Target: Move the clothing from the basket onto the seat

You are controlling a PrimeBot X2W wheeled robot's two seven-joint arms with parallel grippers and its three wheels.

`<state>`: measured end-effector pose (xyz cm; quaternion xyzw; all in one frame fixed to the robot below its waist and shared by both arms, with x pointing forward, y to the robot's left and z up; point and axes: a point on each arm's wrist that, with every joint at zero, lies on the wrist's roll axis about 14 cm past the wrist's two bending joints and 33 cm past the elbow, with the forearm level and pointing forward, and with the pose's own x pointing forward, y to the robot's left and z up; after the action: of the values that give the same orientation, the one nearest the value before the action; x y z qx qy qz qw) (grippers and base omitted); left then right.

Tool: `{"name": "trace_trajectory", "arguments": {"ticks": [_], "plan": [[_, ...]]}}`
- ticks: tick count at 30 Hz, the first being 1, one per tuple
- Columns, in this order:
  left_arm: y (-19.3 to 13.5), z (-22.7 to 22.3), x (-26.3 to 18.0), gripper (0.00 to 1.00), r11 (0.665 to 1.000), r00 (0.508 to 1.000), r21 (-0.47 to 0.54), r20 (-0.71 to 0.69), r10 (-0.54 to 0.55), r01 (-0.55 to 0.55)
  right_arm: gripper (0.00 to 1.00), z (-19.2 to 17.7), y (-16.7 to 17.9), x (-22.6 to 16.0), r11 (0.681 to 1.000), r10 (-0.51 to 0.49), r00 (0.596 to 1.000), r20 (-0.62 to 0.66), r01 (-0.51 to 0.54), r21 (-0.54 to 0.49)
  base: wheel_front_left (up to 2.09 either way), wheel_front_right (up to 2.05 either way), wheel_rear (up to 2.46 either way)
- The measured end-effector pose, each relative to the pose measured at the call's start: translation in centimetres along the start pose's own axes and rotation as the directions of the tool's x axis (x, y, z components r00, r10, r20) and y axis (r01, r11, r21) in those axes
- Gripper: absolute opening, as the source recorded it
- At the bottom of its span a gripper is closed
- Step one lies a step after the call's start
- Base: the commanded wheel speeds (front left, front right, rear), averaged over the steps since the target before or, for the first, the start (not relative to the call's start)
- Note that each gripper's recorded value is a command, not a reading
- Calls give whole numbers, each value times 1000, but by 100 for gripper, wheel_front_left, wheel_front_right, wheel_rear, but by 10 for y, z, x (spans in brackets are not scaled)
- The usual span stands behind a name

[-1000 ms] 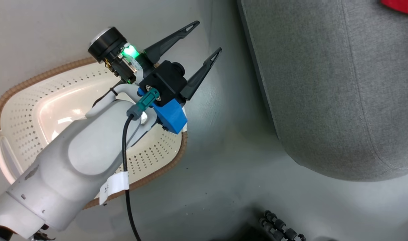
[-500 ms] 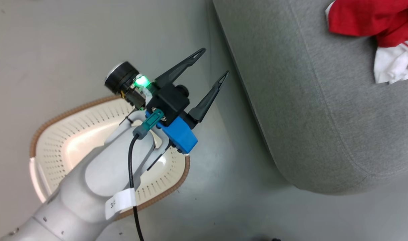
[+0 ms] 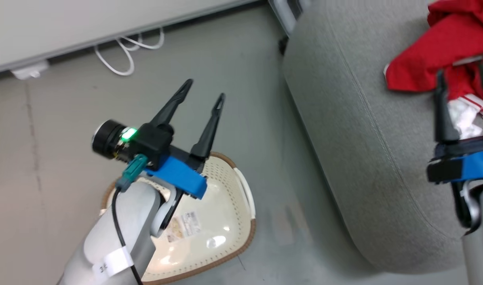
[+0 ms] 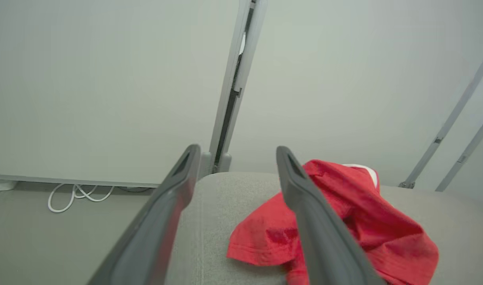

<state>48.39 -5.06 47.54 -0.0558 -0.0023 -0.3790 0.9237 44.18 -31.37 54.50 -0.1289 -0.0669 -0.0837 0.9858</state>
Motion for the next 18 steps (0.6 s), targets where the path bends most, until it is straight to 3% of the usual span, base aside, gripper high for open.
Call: {"name": "trace_trajectory", "arguments": {"ticks": [8,18], "plan": [[47,28,-62,100,968,968,23,40,248,-249,100,18,65,-4,983,142,988,52,-147,107,0,0,0],[80,54,-151,100,868,865,28,100,491,-496,100,34,109,-24,949,215,973,86,-229,214,0,0,0]]}}
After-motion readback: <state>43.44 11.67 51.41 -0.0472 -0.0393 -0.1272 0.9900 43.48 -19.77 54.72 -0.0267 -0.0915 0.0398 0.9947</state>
